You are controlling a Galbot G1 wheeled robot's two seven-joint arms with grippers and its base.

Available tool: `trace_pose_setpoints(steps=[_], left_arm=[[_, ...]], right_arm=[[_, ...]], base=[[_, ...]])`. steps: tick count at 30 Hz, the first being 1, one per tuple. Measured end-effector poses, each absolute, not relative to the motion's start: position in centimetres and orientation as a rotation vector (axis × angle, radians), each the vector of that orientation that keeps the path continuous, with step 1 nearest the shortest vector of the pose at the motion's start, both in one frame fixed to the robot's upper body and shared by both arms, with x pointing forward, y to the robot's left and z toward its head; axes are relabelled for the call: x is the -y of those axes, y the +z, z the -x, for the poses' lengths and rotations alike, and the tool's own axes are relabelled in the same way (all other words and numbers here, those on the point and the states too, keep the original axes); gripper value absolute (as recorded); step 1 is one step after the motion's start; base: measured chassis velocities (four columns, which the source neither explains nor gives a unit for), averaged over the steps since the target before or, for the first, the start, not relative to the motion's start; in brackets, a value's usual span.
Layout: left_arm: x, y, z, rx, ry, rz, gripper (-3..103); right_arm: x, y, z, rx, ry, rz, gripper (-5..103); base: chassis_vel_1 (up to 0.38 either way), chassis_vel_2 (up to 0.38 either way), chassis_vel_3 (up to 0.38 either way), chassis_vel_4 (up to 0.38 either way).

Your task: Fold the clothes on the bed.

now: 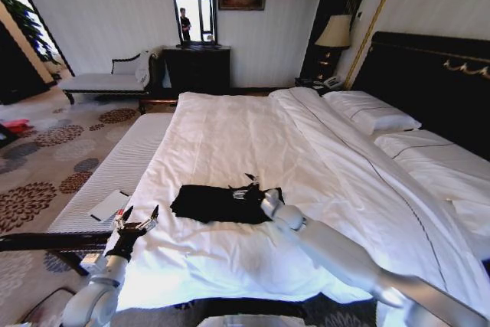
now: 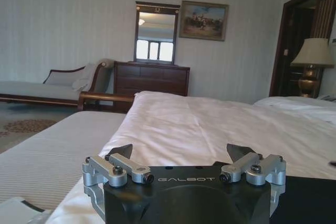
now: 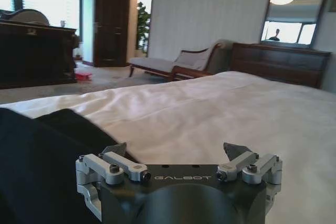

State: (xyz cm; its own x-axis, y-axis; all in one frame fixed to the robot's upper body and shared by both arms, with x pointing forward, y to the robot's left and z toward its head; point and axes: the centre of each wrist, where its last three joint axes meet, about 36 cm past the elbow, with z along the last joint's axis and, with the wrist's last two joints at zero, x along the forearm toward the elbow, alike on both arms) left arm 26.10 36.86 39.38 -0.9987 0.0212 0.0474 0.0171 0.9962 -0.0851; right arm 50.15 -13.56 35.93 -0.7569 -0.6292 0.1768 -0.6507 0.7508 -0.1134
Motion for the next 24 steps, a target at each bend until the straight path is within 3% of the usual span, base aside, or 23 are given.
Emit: trace_pose_setpoints(steps=[5, 9, 17, 24], left_arm=[[-37.3, 39.3, -26.1, 3.087, 0.128, 0.014, 100], [-37.4, 39.4, -26.1, 3.091, 0.132, 0.016, 100], [-37.3, 39.5, -26.7, 3.1, 0.154, 0.031, 100], [-36.8, 39.6, -27.2, 3.105, 0.163, 0.056, 100]], right_arm=[[9.5, 33.8, -50.3, 2.778, 0.275, -1.113, 100], [9.6, 32.4, -50.3, 2.768, 0.329, -1.117, 100], [18.3, 31.1, -49.5, 2.768, 0.455, -0.968, 100], [22.7, 30.9, -47.8, 2.781, 0.473, -0.881, 100]], base=[[0.0, 0.0, 0.0, 0.0], [0.0, 0.0, 0.0, 0.0], [0.0, 0.0, 0.0, 0.0], [0.0, 0.0, 0.0, 0.0]])
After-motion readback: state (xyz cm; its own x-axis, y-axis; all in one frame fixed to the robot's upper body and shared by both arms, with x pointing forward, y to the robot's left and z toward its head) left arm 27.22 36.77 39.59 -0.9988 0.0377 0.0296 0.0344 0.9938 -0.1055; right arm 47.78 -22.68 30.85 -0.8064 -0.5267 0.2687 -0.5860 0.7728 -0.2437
